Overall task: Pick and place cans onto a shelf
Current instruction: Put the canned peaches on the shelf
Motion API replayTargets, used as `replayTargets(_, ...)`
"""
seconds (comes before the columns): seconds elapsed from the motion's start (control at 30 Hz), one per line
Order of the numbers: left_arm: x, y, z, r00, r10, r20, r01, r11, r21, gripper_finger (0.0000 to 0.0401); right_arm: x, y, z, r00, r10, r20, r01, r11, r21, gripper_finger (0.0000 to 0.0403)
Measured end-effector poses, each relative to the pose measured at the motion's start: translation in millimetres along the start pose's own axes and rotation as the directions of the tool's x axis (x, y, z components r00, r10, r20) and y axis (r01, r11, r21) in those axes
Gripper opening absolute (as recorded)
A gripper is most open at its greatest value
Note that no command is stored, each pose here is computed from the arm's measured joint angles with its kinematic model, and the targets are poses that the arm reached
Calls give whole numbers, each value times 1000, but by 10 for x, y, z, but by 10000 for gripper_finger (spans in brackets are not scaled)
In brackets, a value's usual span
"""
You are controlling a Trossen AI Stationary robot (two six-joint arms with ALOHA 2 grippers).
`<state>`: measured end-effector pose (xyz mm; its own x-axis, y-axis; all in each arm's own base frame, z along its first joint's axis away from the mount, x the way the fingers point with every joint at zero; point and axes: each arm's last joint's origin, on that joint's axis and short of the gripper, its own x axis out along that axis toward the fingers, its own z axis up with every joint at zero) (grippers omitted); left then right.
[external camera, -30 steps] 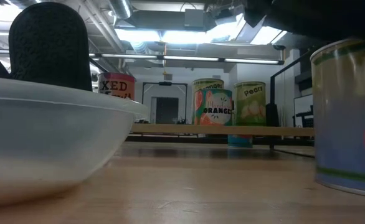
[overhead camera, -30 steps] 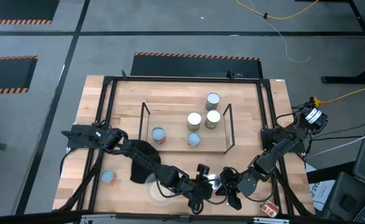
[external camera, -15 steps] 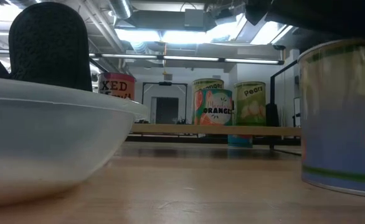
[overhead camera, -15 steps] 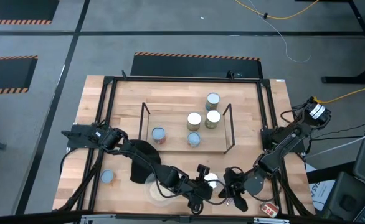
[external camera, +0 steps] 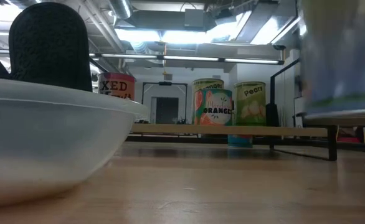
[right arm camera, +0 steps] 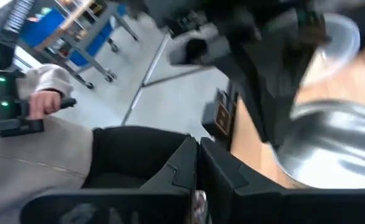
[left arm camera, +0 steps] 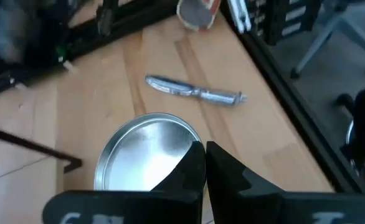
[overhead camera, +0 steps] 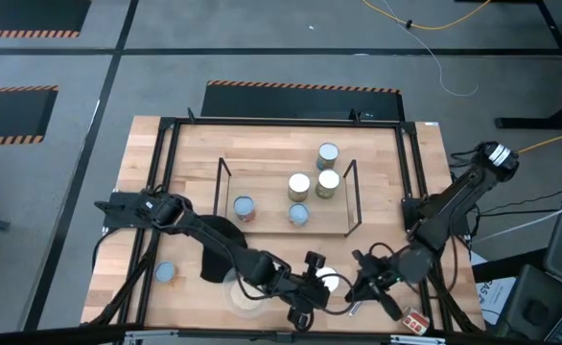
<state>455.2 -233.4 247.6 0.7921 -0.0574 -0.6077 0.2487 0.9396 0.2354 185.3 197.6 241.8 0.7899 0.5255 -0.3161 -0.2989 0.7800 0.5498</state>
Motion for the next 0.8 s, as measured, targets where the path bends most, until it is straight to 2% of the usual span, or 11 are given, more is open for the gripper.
replayTargets(0.27, -444, 178, 349, 1000, -5, -13, 6, 999, 54, 1, -372, 118, 283, 987, 103, 127, -86, 988, -131, 26)
replayTargets(0.43, -873, 364, 552, 999, 25, -32, -21, 994, 105, 0, -611, 163, 429, 966, 158, 203, -110, 967, -228, 26)
replayTargets(0.57, -1274, 545, 606, 998, 53, -40, -47, 989, 143, 0, -755, 164, 522, 950, 169, 262, -86, 950, -300, 26)
replayTargets(0.8, -2109, 982, 601, 988, 147, -41, -140, 981, 134, 0, -886, 106, 639, 931, 146, 334, -9, 926, -378, 26)
